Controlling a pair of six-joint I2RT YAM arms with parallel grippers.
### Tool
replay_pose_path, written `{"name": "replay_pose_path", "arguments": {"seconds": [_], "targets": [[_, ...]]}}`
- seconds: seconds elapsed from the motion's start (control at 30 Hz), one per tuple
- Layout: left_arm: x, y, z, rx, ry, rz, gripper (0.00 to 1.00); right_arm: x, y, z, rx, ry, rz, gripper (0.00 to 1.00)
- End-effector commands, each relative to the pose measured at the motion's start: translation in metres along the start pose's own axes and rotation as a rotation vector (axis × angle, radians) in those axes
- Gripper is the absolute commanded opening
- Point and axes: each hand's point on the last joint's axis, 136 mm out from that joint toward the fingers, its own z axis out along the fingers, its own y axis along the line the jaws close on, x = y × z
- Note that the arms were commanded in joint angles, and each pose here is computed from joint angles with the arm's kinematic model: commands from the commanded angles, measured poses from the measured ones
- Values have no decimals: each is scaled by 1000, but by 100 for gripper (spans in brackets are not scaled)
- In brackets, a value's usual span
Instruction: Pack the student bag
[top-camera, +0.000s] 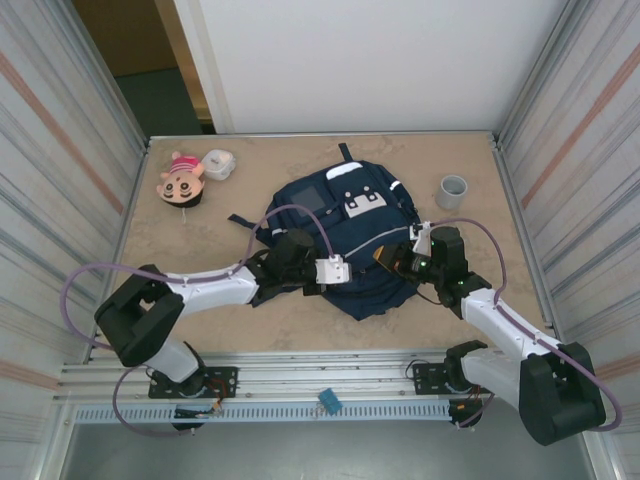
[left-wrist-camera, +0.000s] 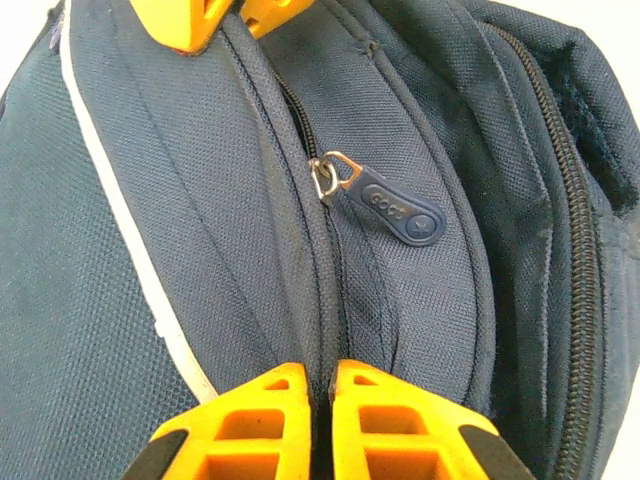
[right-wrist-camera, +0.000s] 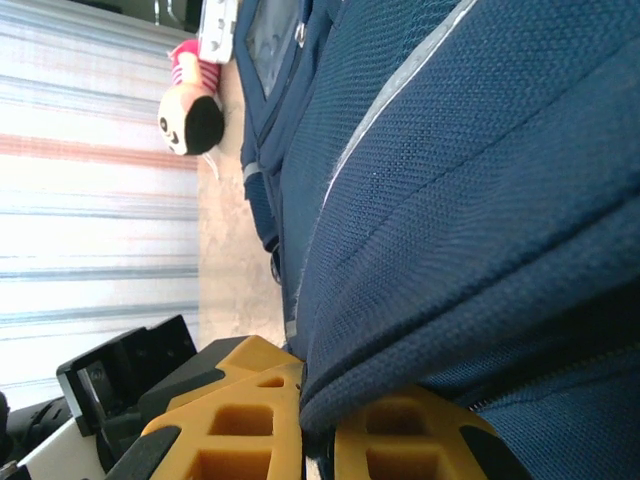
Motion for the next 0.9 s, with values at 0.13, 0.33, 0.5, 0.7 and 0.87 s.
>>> {"name": "replay_pose_path", "arguments": {"seconds": [0.13,0.33,0.5,0.7,0.87], "targets": [[-13,-28,-30,-65,22,-59,0,21,26,4,-77,115,-111,0],[-19,-41,-49,-123,-10,-185,0,32,35,15,-91,177,-152,0],[-28,-34,-59,-159,-81,-279,0,33,41,13,-81,161,-202,19],[-29,-32,-57,-163,-75,-316,0,48,29,-22,96,122,-364,45],[-28,-30,-59,-171,-80,-346,0,62,11,-48,159,60,-389,46]]}}
